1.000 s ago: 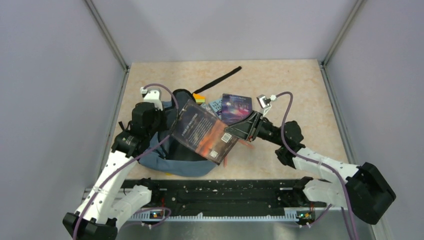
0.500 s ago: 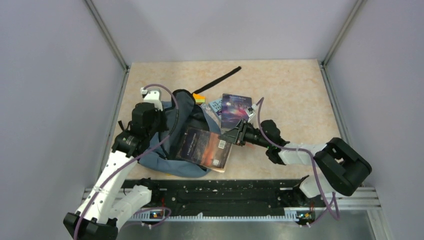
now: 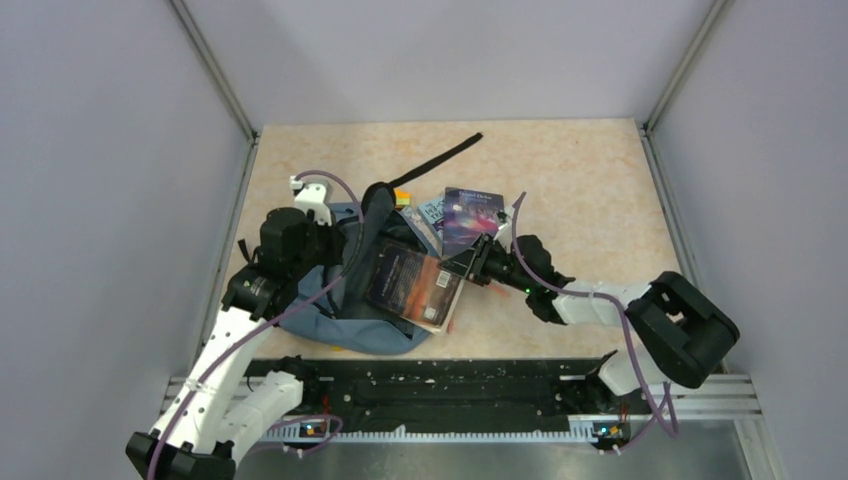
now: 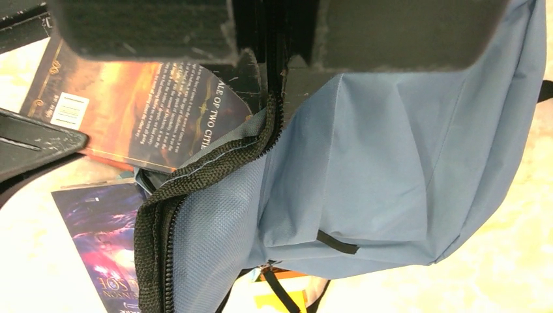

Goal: Pack the student bag
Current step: Place the book in the student bag.

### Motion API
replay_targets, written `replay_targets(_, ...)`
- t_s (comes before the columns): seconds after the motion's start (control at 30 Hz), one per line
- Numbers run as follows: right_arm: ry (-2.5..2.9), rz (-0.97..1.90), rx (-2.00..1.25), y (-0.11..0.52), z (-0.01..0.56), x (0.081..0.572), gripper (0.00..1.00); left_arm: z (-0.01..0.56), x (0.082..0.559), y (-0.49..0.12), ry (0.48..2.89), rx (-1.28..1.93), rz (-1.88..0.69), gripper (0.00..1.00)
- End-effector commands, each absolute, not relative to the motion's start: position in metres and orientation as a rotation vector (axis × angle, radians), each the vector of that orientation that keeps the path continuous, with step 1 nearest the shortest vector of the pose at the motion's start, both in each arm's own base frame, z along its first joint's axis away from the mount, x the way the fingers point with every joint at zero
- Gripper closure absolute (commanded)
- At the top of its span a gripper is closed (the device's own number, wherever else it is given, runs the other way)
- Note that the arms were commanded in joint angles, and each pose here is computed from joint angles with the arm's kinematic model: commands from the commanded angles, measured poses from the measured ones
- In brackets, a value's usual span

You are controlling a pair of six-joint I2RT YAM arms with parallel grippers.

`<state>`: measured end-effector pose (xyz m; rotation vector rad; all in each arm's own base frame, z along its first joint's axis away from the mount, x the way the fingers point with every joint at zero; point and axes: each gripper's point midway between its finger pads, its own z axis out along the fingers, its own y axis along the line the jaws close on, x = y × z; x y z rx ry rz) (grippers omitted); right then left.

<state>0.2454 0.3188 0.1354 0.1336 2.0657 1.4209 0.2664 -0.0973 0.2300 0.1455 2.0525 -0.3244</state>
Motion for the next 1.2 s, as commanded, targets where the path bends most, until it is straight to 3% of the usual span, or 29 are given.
replay_targets(0.0,1.808,1.633,0.144,0.342,0.207,0.263,1.00,0.253,0.276,-0.108,1.953,0.191,-0.376,1.00)
replay_targets(0.33,1.678,1.903,0.149,0.367,0.256,0.246,1.00,0.252,0.275,-0.108,1.953,0.197,-0.376,1.00)
replay_targets(0.53,1.632,1.936,0.283,0.364,0.254,0.256,1.00,0.253,0.275,-0.107,1.952,0.196,-0.374,1.00)
replay_targets(0.73,1.746,1.595,0.267,0.376,0.208,0.277,1.00,0.253,0.275,-0.107,1.952,0.195,-0.371,1.00)
replay_targets(1.03,1.883,1.351,0.236,0.378,0.149,0.292,1.00,0.253,0.274,-0.108,1.952,0.198,-0.376,1.00)
replay_targets(1.17,1.868,1.431,0.142,0.385,0.152,0.278,0.79,0.252,0.274,-0.108,1.953,0.197,-0.377,1.00)
